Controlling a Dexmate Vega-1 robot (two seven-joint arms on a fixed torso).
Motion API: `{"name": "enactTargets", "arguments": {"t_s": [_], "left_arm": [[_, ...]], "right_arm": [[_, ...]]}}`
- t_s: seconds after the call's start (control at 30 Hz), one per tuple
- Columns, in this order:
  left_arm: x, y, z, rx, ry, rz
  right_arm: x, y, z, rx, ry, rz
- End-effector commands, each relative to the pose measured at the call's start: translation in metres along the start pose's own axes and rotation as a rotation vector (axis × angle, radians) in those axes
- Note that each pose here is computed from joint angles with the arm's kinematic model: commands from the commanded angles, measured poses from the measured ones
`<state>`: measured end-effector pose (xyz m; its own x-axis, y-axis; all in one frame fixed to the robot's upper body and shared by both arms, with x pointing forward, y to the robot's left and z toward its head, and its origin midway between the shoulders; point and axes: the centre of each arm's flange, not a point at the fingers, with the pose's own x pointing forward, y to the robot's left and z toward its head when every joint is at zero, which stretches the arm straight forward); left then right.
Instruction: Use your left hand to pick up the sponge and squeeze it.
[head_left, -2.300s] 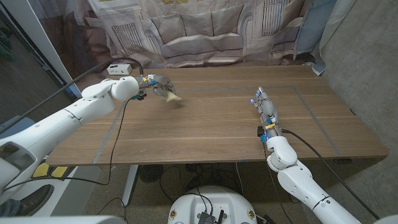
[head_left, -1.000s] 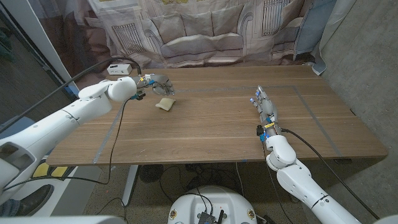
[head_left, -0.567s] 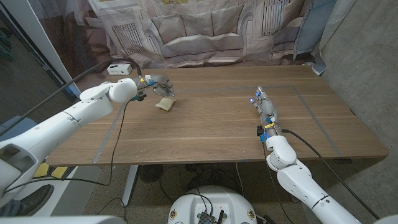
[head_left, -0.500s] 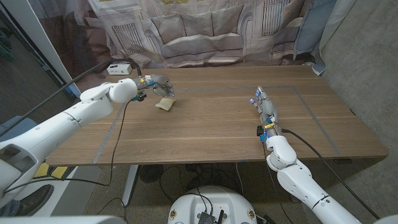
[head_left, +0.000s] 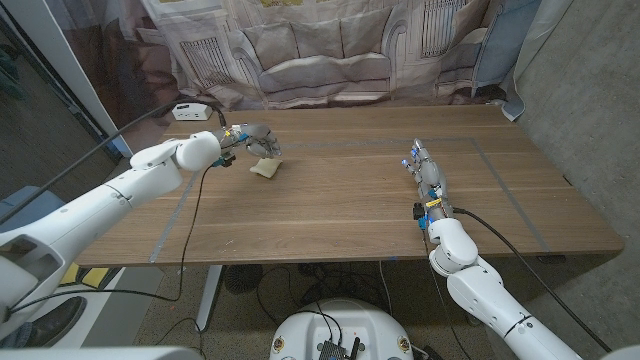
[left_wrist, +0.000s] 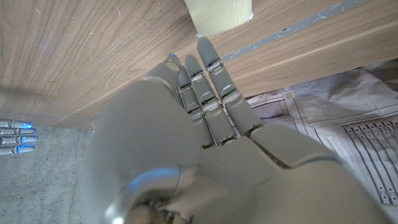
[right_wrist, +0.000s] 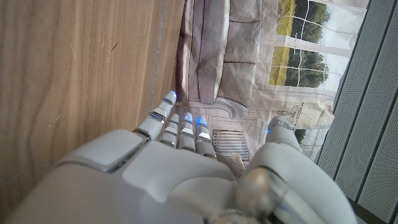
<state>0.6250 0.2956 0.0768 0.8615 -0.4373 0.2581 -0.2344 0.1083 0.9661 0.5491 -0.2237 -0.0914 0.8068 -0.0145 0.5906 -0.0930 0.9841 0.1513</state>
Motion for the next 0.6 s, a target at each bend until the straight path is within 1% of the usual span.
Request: {"name": "enactTargets", "arguments": {"t_s": [0.03, 0.2, 0.47, 0.6], "left_arm": [[-0.002, -0.006, -0.004, -0.072, -0.014, -0.001], [-0.004, -0.010, -0.006, -0.104, -0.020, 0.026], [-0.007, -0.017, -0.009, -0.192, -0.030, 0.074], [-0.007, -0.021, -0.008, -0.215, -0.040, 0.073]], "right_arm": [[-0.001, 0.000, 0.000, -0.001, 0.002, 0.004], [-0.003, 0.000, 0.000, -0.001, 0.001, 0.005], [-0.004, -0.002, -0.001, 0.000, -0.001, 0.010], [-0.005, -0.001, -0.001, -0.003, 0.000, 0.018]]}}
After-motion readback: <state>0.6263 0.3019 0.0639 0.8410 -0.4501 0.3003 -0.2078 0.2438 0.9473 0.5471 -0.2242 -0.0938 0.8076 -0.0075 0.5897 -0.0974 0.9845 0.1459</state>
